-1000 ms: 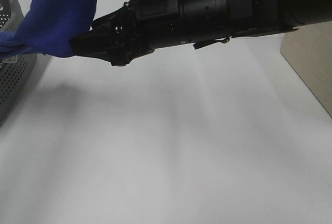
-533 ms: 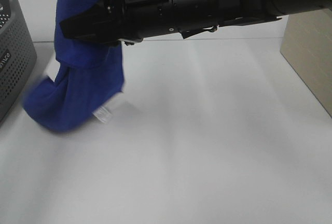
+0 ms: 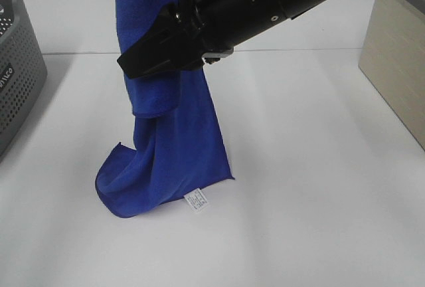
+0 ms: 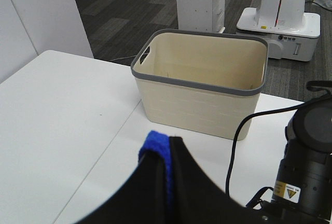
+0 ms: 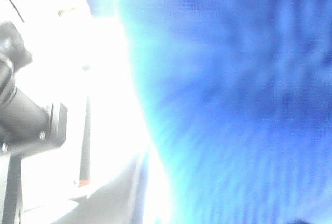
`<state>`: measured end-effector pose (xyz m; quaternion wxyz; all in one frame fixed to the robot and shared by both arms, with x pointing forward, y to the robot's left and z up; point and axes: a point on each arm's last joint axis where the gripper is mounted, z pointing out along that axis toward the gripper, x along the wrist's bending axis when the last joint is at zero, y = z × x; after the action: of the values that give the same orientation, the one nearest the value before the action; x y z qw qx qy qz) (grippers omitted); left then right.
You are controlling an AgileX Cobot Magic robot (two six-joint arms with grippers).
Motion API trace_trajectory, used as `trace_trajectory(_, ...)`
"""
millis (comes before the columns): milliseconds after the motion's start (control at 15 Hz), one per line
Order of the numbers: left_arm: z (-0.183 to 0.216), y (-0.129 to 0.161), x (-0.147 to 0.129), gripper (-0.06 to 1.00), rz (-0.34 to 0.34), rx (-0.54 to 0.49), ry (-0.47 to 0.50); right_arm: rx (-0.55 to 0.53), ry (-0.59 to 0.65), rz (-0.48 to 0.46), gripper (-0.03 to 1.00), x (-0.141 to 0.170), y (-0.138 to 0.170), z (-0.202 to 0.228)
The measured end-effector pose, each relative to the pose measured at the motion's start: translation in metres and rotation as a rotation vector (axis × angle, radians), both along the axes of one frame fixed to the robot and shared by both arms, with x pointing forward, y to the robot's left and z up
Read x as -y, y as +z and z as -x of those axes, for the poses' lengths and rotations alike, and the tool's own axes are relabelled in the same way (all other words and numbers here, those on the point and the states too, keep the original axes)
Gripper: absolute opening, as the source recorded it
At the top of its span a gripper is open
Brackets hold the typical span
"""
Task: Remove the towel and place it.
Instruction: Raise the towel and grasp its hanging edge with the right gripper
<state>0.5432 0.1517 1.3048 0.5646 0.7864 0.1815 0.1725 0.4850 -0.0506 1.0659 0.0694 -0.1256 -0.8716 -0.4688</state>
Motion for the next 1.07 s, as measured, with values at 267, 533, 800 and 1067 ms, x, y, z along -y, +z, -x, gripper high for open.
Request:
trace_trajectory(267, -0.001, -0.001, -0.001, 0.00, -0.012, -0.001, 0.013, -0.002, 0.042, 0.076, 0.07, 0.016, 0.021, 0.021)
trace_trajectory(533, -0.003, -0.003, -0.003, 0.00, -0.028, -0.015, 0.043, 0.043, -0.054, 0.212, 0.06, 0.039, 0.038, 0.032)
trace_trajectory(800, -0.003, -0.003, -0.003, 0.00, -0.029, -0.019, 0.046, 0.088, -0.148, 0.290, 0.06, 0.063, 0.060, 0.049)
trace_trajectory(1067, -0.004, -0.004, -0.005, 0.00, -0.041, -0.029, 0.071, 0.126, -0.202, 0.291, 0.06, 0.084, 0.084, 0.072)
